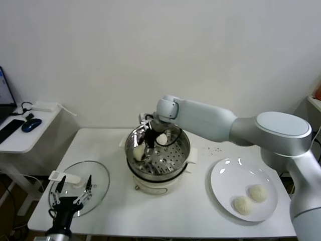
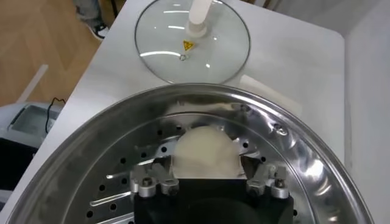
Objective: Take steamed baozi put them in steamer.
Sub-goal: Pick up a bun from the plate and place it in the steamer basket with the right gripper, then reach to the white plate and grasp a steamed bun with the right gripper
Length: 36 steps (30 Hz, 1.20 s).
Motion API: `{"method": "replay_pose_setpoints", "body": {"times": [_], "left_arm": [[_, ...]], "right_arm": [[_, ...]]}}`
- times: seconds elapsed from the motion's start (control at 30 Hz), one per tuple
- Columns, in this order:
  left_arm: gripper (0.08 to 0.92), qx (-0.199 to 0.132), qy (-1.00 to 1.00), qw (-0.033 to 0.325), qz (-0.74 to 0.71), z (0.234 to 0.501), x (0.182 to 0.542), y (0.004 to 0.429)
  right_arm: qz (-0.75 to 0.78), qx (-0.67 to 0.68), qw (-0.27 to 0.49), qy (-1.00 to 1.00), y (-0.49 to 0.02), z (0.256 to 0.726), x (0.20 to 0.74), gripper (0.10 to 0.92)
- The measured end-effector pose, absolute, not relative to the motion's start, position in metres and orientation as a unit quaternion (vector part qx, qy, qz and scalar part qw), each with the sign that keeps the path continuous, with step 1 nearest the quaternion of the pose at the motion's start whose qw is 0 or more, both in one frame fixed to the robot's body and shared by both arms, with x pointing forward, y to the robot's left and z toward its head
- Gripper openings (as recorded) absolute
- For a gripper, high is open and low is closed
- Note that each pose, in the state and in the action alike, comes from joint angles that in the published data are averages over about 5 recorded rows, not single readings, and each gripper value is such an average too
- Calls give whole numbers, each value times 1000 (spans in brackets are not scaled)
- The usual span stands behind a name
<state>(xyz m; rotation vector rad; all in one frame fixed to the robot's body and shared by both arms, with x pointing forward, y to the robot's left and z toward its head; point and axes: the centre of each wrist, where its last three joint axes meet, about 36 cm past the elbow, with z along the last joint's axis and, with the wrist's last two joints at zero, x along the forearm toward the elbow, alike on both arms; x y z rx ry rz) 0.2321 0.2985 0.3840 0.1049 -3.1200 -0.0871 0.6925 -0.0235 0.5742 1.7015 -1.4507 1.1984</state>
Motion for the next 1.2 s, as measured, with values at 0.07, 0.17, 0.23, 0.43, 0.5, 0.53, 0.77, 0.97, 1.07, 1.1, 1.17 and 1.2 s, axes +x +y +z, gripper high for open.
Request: {"method": "replay_pose_setpoints", "body": {"times": [0.07, 0.17, 0.23, 0.43, 0.5, 0.53, 0.77, 0.97, 1.07, 1.1, 1.17, 1.2], "left_arm": [[823, 34, -999, 9, -28, 384, 232, 298], [823, 34, -999, 9, -28, 384, 232, 298], [823, 34, -999, 10, -27, 384, 232, 298], [823, 35, -999, 10, -27, 384, 231, 298], [823, 35, -999, 10, -27, 384, 231, 298], [823, 34, -999, 10, -27, 385, 231, 298], [823, 33, -999, 10, -27, 386, 233, 296], [823, 33, -999, 9, -28, 387, 236, 296], [823, 33, -999, 10, -29, 387, 236, 295], [823, 33, -999, 10, -29, 387, 236, 295], [823, 33, -999, 12, -30, 386, 235, 296], [823, 33, -999, 12, -31, 385, 234, 296]], "right_arm": [[451, 640, 297, -547, -25, 576, 693, 820], [451, 639, 295, -548, -29, 580, 695, 822], [452, 640, 294, -548, -31, 583, 696, 823], [453, 644, 290, -544, -49, 601, 698, 823], [454, 645, 289, -542, -60, 611, 697, 823], [455, 645, 289, -542, -67, 617, 697, 823], [469, 639, 289, -537, -131, 664, 689, 823], [485, 630, 301, -526, -202, 685, 670, 823], [489, 627, 310, -521, -239, 684, 657, 823], [490, 626, 313, -519, -251, 682, 651, 823], [492, 624, 318, -517, -274, 677, 641, 823], [492, 624, 322, -515, -284, 673, 635, 823]]}}
